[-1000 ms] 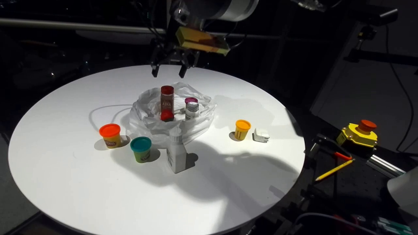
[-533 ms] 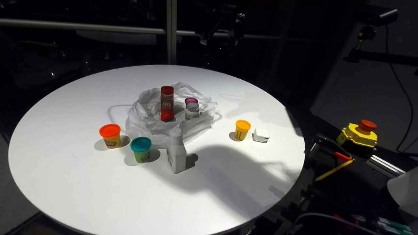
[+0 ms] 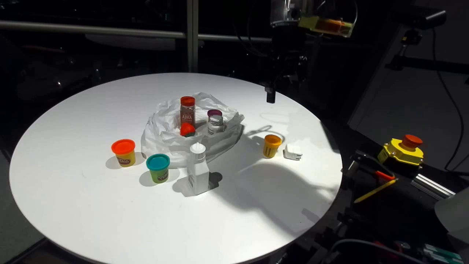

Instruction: Put the bottles on the table in the plastic bag

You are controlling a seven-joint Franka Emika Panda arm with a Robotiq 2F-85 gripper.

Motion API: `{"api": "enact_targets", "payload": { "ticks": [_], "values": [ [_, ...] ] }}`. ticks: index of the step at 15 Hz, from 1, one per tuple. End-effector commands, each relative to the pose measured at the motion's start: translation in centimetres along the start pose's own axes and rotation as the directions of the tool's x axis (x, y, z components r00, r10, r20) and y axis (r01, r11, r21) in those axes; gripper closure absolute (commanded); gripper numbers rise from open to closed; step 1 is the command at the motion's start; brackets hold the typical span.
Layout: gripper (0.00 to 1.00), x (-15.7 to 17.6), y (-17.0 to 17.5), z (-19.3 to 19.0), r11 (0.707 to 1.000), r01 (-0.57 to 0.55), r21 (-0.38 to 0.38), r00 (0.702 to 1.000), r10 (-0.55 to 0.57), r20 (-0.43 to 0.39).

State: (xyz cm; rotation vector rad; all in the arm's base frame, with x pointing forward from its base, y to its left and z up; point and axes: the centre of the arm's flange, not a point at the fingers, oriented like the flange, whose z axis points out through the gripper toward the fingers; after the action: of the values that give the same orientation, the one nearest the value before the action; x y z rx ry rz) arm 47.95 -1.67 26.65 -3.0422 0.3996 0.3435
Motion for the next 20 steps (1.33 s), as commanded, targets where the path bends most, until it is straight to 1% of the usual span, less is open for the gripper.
{"api": "enact_targets", "payload": {
  "ticks": [1,4,8,16,20],
  "values": [
    [0.0,-2.1,1.0,4.2,0.998,0.029,0.053,0.998,-0.026,-0.054],
    [0.0,-2.8,1.0,6.5,0.995,0.076,0.066,0.989,-0.067,-0.134],
    [0.0,-3.2,0.5,8.3,0.991,0.125,0.039,0.974,-0.115,-0.196],
    [0.0,-2.2,0.0,12.0,0.985,0.164,-0.052,0.959,-0.172,-0.225],
    [0.0,-1.2,0.3,12.8,0.982,0.176,-0.074,0.951,-0.189,-0.246]
  ]
}}
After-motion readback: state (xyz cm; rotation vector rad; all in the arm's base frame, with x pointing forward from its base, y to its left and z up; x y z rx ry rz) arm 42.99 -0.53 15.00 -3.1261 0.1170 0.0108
